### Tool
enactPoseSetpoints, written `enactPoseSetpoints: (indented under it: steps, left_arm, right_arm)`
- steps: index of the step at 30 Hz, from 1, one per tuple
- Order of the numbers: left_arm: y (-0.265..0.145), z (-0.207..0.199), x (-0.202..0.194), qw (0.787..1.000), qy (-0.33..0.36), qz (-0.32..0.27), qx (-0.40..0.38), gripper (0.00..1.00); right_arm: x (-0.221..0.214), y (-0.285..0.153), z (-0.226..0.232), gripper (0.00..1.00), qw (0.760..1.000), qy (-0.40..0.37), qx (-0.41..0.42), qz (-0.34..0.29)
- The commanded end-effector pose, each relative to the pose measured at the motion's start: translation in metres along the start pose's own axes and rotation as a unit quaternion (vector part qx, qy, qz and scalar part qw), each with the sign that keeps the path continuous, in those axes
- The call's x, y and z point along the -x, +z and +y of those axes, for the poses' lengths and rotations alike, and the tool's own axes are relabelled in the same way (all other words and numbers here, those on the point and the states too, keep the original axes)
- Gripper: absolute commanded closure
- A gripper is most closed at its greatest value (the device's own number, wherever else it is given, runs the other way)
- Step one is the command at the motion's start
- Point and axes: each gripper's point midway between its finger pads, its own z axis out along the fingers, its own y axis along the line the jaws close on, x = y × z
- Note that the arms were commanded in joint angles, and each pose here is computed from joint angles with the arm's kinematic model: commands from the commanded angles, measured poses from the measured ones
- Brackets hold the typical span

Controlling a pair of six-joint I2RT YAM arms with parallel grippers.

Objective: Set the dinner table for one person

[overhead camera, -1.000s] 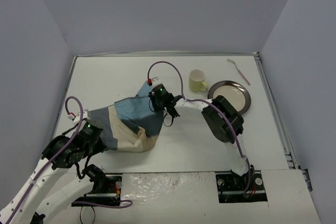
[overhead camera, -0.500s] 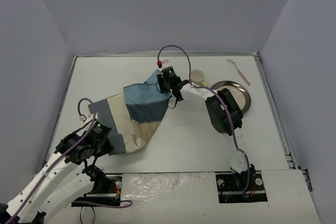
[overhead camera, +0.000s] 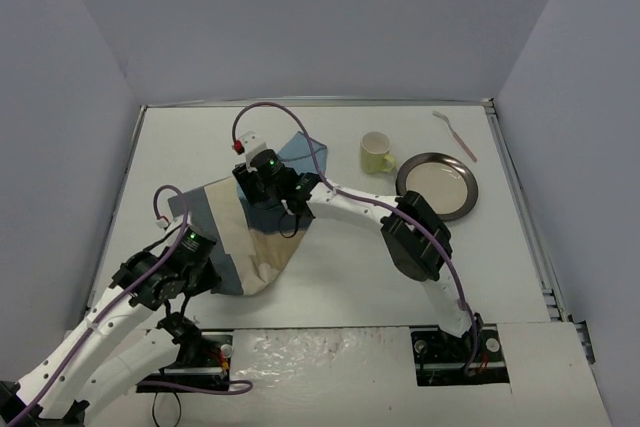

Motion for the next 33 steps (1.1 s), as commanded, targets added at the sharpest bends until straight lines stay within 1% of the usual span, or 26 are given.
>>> enactPoseSetpoints:
  steps: [1,10,18,19,22,25,27,31,33]
  left_arm:
    - [-0.003,-0.01,0.009,0.999,-0.018,-0.019,-0.022,1.0]
    - [-0.005,-0.008,0.01,0.999,-0.022,-0.024,-0.023,1.0]
    - [-0.002,-0.01,0.01,0.999,-0.022,-0.022,-0.023,1.0]
    - [-0.002,-0.01,0.009,0.999,-0.022,-0.022,-0.021,1.0]
    - [0.0,-0.01,0.009,0.999,-0.024,-0.02,-0.019,1.0]
    - [0.0,-0.01,0.009,0.999,-0.024,-0.021,-0.019,1.0]
    - [-0.001,-0.011,0.011,0.999,-0.024,-0.023,-0.02,1.0]
    - [-0.004,-0.015,0.018,0.999,-0.018,-0.031,-0.017,1.0]
    - [-0.006,-0.016,0.024,0.999,-0.012,-0.039,-0.013,1.0]
  right_arm:
    - [0.033,0.007,0.012,0.5,0.999,0.002,-0.012,-0.047]
    - [0.005,0.028,0.038,0.49,1.0,-0.006,-0.008,-0.018]
    - [-0.017,0.039,0.041,0.5,1.0,-0.014,-0.011,0.007]
    - [-0.021,0.041,0.04,0.52,1.0,-0.015,-0.015,0.01]
    - [-0.025,0.043,0.035,0.64,0.999,-0.017,-0.029,0.015]
    - [-0.014,0.035,0.028,0.9,0.999,-0.019,-0.046,0.004]
    - [-0.005,0.027,0.021,0.99,0.998,-0.019,-0.059,-0.004]
    - [0.036,-0.014,-0.002,1.0,0.995,-0.003,-0.092,-0.042]
    - [0.036,-0.036,-0.02,1.0,0.993,0.01,-0.112,-0.042]
